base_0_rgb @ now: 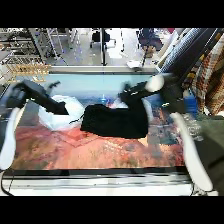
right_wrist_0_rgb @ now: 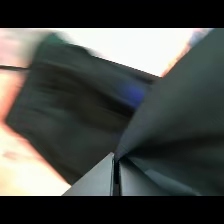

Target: Fold the clothes and pants, and hang the long-sleeved shirts on hangers.

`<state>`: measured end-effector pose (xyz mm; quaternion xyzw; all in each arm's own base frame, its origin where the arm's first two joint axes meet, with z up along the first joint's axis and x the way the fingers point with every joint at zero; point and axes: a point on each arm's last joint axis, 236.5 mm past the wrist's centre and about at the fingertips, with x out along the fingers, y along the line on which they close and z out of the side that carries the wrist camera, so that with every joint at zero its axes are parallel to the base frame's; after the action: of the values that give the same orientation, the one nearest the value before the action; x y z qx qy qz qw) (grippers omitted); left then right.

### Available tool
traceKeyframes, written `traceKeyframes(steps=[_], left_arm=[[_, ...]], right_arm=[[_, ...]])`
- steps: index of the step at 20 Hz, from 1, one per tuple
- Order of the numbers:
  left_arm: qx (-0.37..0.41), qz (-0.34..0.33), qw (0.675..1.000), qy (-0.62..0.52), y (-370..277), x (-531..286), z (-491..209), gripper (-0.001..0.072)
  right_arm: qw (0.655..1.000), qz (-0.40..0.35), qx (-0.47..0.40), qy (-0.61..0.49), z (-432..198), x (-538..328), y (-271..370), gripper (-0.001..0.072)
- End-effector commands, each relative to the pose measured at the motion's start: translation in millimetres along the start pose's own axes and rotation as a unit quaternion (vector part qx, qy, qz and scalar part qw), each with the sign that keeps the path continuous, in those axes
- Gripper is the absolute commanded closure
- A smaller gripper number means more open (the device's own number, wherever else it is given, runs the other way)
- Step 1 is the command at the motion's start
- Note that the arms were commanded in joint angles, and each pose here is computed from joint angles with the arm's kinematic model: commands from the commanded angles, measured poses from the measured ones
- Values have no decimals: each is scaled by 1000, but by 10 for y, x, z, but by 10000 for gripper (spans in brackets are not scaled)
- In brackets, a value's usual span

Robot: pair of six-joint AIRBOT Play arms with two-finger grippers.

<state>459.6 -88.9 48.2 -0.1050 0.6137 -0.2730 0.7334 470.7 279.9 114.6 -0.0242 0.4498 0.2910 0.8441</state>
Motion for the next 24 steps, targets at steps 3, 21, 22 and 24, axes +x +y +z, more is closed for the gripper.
traceKeyframes(steps=[3,21,22,24], left_arm=[[5,27,998,-60,-86,-747,-39,692],[-66,16,992,109,-97,1829,-140,692],[-67,16,992,109,-94,1817,-136,692],[-69,7,992,110,-137,1806,-138,692]], right_arm=[[993,80,-84,-35,-190,1116,1554,251],[934,167,300,101,-1626,624,-1977,10],[932,186,299,91,-1599,742,-1988,10],[921,232,298,94,-1560,905,-1911,10]])
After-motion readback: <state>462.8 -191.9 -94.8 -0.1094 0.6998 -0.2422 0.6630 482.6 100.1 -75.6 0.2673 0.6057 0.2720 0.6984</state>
